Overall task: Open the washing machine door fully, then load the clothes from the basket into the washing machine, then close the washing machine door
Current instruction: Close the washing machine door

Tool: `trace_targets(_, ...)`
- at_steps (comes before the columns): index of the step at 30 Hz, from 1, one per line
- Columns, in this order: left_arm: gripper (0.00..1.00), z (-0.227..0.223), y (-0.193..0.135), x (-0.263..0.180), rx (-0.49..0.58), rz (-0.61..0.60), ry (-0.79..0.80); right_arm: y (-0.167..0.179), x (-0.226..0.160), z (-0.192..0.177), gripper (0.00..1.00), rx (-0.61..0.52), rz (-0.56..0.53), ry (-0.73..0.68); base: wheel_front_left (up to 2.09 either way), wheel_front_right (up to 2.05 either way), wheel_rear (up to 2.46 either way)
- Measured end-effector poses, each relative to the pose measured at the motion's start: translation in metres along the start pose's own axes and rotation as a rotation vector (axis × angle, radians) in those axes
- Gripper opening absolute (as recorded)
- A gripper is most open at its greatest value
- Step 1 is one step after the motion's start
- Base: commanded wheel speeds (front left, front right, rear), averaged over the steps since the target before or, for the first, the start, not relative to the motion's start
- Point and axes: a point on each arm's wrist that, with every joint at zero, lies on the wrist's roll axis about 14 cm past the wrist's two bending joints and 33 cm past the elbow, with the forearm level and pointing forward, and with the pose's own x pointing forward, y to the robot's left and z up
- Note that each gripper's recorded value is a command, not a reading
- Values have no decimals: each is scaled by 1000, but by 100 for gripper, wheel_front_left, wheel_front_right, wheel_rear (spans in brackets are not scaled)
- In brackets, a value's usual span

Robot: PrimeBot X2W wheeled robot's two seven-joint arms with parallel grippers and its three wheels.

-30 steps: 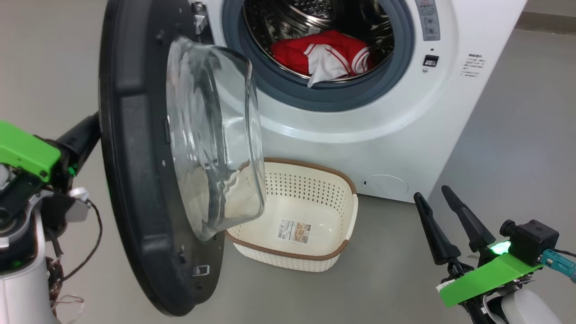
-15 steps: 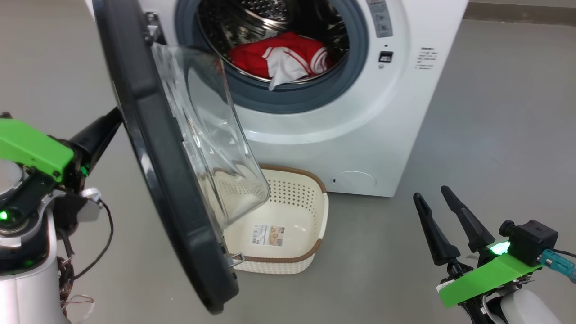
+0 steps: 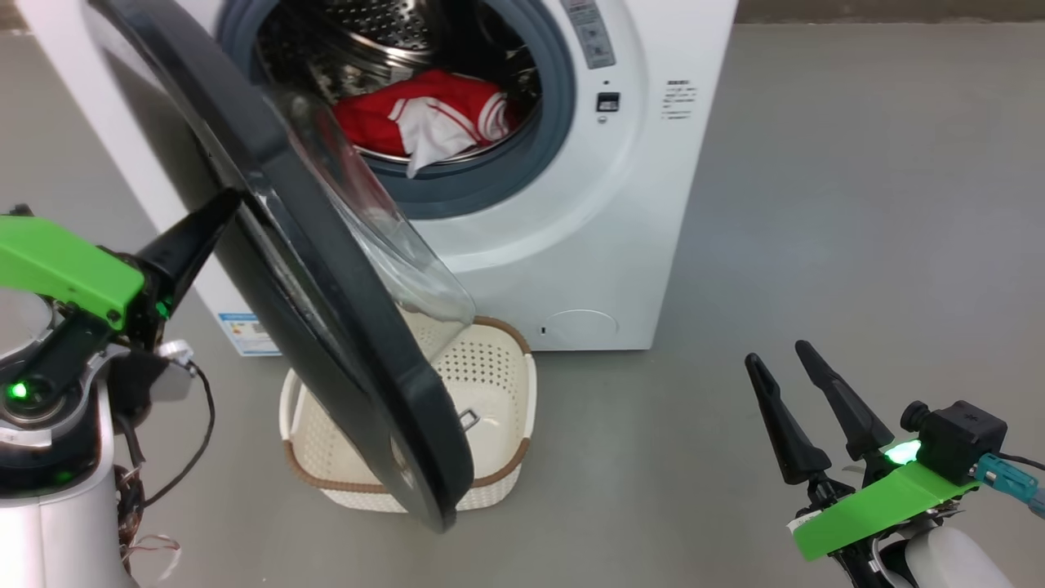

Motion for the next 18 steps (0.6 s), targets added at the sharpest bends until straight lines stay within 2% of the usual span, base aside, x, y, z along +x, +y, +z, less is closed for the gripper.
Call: trace_targets(18, 0, -27, -5, 51, -9, -32, 70, -37, -29, 7, 100, -23, -127, -8, 0, 0, 0)
